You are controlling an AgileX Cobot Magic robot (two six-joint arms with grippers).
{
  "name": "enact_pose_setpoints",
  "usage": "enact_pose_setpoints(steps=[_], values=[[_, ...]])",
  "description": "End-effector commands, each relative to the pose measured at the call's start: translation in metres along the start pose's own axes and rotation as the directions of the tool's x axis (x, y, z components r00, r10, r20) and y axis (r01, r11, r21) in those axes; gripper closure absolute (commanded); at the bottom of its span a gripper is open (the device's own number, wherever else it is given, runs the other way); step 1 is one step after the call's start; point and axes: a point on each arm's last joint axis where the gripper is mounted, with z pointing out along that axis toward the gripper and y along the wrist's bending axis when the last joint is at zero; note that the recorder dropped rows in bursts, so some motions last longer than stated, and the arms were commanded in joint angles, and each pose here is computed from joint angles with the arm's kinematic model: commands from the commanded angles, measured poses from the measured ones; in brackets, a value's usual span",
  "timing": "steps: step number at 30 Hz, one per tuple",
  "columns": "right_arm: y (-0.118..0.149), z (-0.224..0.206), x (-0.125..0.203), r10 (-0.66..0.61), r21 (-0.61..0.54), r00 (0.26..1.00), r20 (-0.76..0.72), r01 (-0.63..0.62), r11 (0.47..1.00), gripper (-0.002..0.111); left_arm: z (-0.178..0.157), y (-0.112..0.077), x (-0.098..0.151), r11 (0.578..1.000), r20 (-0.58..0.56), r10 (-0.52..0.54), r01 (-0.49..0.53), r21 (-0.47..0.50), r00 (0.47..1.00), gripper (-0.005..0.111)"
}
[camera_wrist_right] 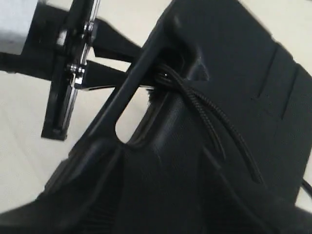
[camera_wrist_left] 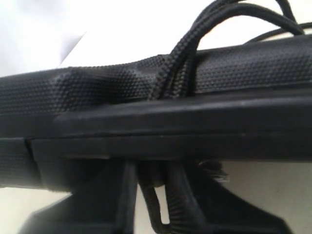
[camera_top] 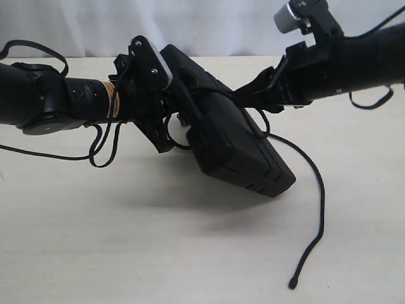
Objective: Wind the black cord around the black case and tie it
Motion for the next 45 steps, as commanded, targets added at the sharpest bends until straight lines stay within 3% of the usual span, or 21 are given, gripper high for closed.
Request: enact_pose_setpoints(steps=[1,5,9,13,19,23,28,32,33,38,42,45], values=[[-0.011,-0.012,-0.01,-0.104,0.072,0.978,-0.181,0.119,0.99,0.063,0.0,0.002,-0.002,1.0,0.009,-0.004,0.004,-0.008,1.0,0.107],[-0.014,-0.01,-0.003,-0.271,0.083,0.919,-0.286,0.306,0.948,0.063,0.0,0.002,-0.002,1.0,0.009,-0.004,0.004,-0.008,1.0,0.107],[-0.022,0.001,0.005,-0.29,0.109,0.912,-0.291,0.333,0.937,0.063,0.0,0.002,-0.002,1.0,0.009,-0.004,0.004,-0.008,1.0,0.107],[-0.029,0.015,0.014,-0.338,0.065,0.888,-0.313,0.375,0.925,0.063,0.0,0.002,-0.002,1.0,0.009,-0.004,0.004,-0.008,1.0,0.107],[-0.038,0.037,0.013,-0.342,0.074,0.914,-0.216,0.365,0.928,0.063,0.0,0.002,-0.002,1.0,0.004,-0.001,0.001,-0.007,1.0,0.107],[-0.045,0.042,0.013,-0.326,0.131,0.922,-0.208,0.357,0.925,0.076,0.0,0.002,-0.002,1.0,0.004,-0.001,0.001,-0.007,1.0,0.107],[-0.05,0.051,0.019,-0.305,0.124,0.926,-0.223,0.337,0.933,0.094,0.0,0.002,-0.002,1.0,0.006,-0.001,0.001,-0.007,1.0,0.107],[-0.053,0.055,0.022,-0.299,0.126,0.926,-0.229,0.333,0.935,0.096,0.0,0.002,-0.002,1.0,0.006,-0.001,0.001,-0.007,1.0,0.107],[-0.053,0.055,0.021,-0.294,0.138,0.929,-0.224,0.329,0.934,0.103,0.0,0.002,-0.002,1.0,0.006,-0.003,0.003,-0.008,1.0,0.107],[-0.053,0.055,0.019,-0.265,0.152,0.944,-0.197,0.297,0.943,0.104,0.0,0.002,-0.002,1.0,0.008,0.005,-0.005,-0.007,1.0,0.106],[-0.051,0.046,0.01,-0.246,0.2,0.956,-0.159,0.276,0.94,0.104,0.0,0.003,-0.002,1.0,-0.002,0.02,-0.02,-0.011,1.0,0.088],[-0.046,0.033,0.0,-0.239,0.242,0.964,-0.114,0.26,0.935,0.104,0.0,0.008,0.004,0.999,-0.096,0.024,-0.028,-0.039,0.995,0.063]])
